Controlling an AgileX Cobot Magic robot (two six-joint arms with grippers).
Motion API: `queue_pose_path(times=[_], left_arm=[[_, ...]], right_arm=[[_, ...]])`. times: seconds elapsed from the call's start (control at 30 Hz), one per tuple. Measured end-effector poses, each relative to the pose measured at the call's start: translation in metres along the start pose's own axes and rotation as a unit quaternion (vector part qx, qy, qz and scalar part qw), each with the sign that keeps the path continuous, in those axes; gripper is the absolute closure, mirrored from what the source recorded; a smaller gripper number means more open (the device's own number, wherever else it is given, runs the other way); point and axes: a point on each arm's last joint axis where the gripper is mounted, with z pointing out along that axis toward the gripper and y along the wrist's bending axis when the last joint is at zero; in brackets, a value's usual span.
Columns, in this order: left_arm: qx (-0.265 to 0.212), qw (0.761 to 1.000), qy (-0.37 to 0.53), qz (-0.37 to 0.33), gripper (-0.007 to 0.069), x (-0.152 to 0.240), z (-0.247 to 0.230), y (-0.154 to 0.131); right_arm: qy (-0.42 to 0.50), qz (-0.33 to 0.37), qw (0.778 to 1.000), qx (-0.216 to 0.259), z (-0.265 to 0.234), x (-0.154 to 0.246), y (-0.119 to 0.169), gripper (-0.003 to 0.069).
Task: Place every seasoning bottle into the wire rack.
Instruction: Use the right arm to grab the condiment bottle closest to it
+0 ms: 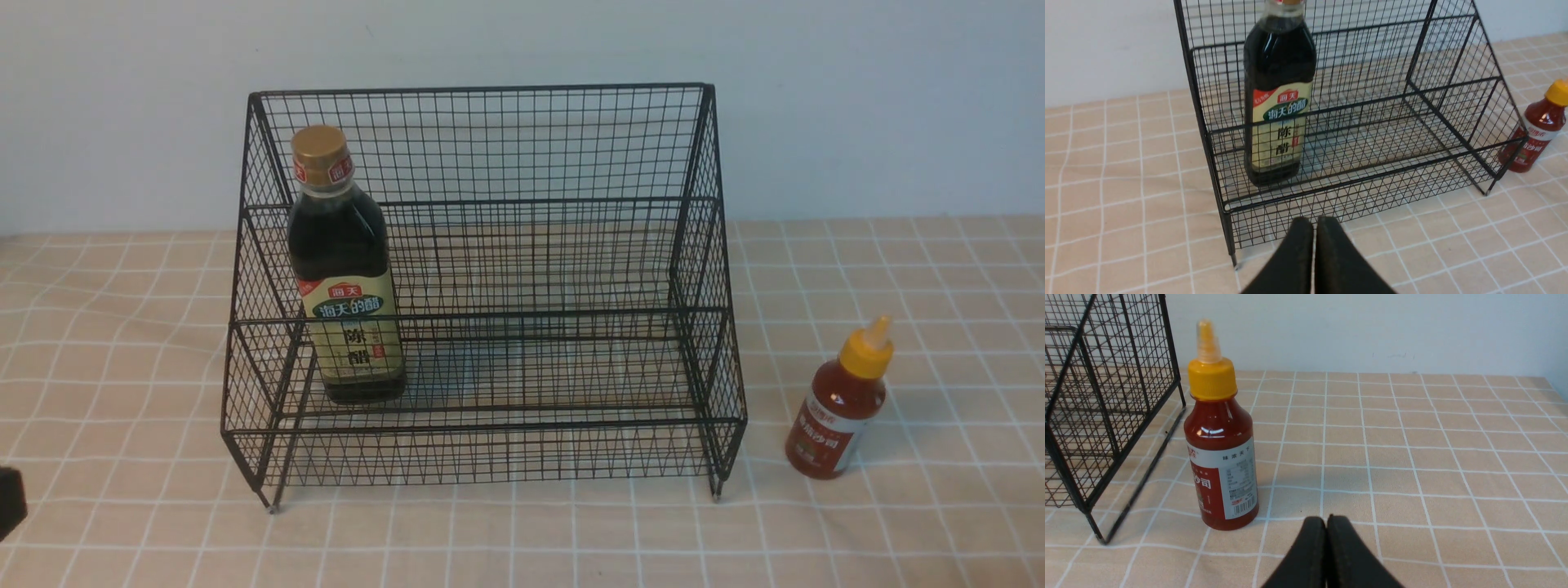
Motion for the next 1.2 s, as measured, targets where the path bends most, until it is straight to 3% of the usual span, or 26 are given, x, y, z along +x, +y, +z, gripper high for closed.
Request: queue_pose_path(times=[0.33, 0.5, 0.63, 0.73, 0.93, 1.2], left_arm=[[0.000, 0.998, -0.059, 0.031, 0.0632, 0.010, -0.027, -0.008], [-0.037, 0.993, -0.100, 0.056, 0.0632, 0.015, -0.010, 0.003], [-0.081, 0.988, -0.120, 0.054, 0.0632, 0.035, 0.006, 0.015], [-0.122, 0.985, -0.119, 0.040, 0.0632, 0.072, 0.029, 0.029], [-0.133, 0.989, -0.054, 0.018, 0.0632, 0.141, 0.066, 0.041], [-0.134, 0.991, -0.024, 0.015, 0.0632, 0.154, 0.070, 0.042]], right_arm=[[0.000, 0.000, 1.000, 0.000, 0.000, 0.000, 0.000, 0.0671], [0.000, 0.000, 1.000, 0.000, 0.000, 0.000, 0.000, 0.0671], [0.000, 0.000, 1.000, 0.000, 0.000, 0.000, 0.000, 0.0671], [0.000, 0.000, 1.000, 0.000, 0.000, 0.000, 0.000, 0.0671], [0.000, 0.000, 1.000, 0.000, 0.000, 0.000, 0.000, 0.0671], [0.000, 0.000, 1.000, 0.000, 0.000, 0.000, 0.000, 0.0671]])
